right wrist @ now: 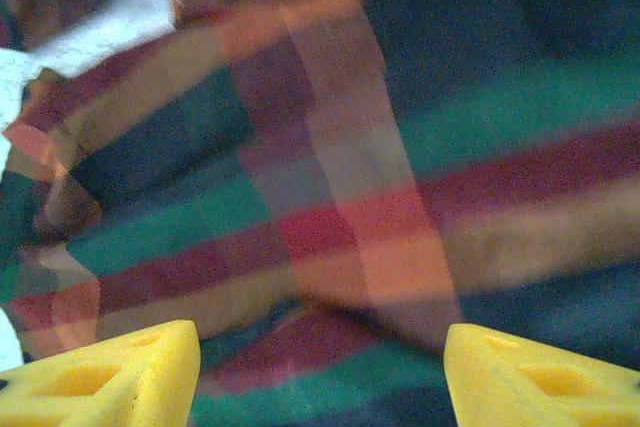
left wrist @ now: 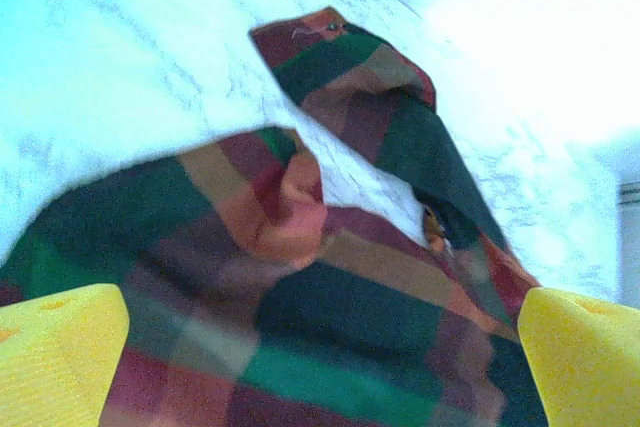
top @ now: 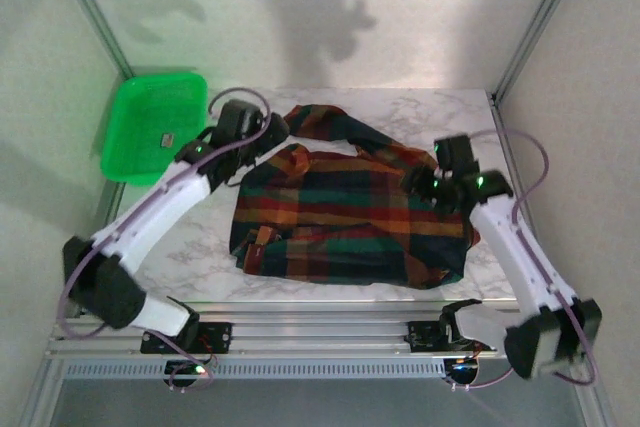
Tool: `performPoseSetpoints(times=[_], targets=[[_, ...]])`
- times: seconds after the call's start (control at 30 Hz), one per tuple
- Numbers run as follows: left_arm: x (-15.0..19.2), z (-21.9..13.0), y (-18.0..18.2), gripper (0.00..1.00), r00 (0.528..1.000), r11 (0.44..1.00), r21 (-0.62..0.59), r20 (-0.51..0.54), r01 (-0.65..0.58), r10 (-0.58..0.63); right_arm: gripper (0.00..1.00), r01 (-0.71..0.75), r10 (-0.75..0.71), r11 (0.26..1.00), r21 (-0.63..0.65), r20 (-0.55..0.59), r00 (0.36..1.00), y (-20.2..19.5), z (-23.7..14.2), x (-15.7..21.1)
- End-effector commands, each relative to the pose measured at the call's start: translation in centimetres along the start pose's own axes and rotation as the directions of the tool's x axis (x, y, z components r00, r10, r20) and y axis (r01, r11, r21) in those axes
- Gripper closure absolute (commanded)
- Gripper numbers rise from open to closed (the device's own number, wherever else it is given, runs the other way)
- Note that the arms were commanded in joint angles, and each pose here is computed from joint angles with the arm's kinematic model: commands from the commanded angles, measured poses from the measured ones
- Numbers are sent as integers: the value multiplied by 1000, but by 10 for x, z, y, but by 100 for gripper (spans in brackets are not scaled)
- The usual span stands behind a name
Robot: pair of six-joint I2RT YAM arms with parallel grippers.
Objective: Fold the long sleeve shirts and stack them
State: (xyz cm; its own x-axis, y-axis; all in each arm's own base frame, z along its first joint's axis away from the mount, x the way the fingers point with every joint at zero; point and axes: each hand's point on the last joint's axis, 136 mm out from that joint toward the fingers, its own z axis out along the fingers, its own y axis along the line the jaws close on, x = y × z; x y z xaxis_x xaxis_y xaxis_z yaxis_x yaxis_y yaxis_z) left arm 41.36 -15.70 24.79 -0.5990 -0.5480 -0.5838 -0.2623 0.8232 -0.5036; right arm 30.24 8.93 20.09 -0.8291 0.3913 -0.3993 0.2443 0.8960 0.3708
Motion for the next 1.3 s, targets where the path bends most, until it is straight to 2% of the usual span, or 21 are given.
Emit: performPoseSetpoints(times=[0.0,0.13,0.23,0.33,0.37,0.47,0.57,0.63,0.73,0.87,0.97,1.07,1.27], targets=[[11,47,9,3,963,971,-19,-139,-238,233,34,299,-299,954,-19,-127,946,0,39,-23],[27,95,-12,14,890,924,58,-252,-377,379,36,276,-281,960,-53,-157,947,8,92,-69],[44,119,-24,23,837,901,118,-335,-417,432,38,236,-244,970,-65,-198,949,13,125,-80],[63,129,-40,24,790,875,166,-380,-455,482,42,181,-198,980,-88,-261,945,21,146,-75],[68,133,-39,24,774,867,154,-396,-474,494,42,174,-192,981,-87,-270,944,22,149,-72],[76,148,-10,32,752,856,28,-463,-516,469,42,160,-178,983,-85,-297,938,24,156,-59],[75,153,4,38,781,872,-29,-461,-488,421,42,150,-166,986,-72,-328,930,22,162,-47],[78,156,-1,38,808,908,26,-446,-419,386,43,154,-168,986,-68,-343,924,21,166,-40],[87,169,5,42,824,943,66,-470,-326,317,43,161,-173,985,-63,-360,917,21,168,-33],[87,187,7,50,843,964,101,-468,-246,265,43,162,-170,985,-54,-383,908,16,173,-26],[84,196,9,56,848,968,96,-467,-231,249,45,163,-169,985,-49,-398,902,14,176,-22],[89,201,3,56,843,971,138,-482,-196,239,46,152,-148,988,-24,-415,898,9,179,-17],[103,213,22,57,826,976,77,-521,-204,214,48,135,-124,991,-6,-442,888,8,189,-7]])
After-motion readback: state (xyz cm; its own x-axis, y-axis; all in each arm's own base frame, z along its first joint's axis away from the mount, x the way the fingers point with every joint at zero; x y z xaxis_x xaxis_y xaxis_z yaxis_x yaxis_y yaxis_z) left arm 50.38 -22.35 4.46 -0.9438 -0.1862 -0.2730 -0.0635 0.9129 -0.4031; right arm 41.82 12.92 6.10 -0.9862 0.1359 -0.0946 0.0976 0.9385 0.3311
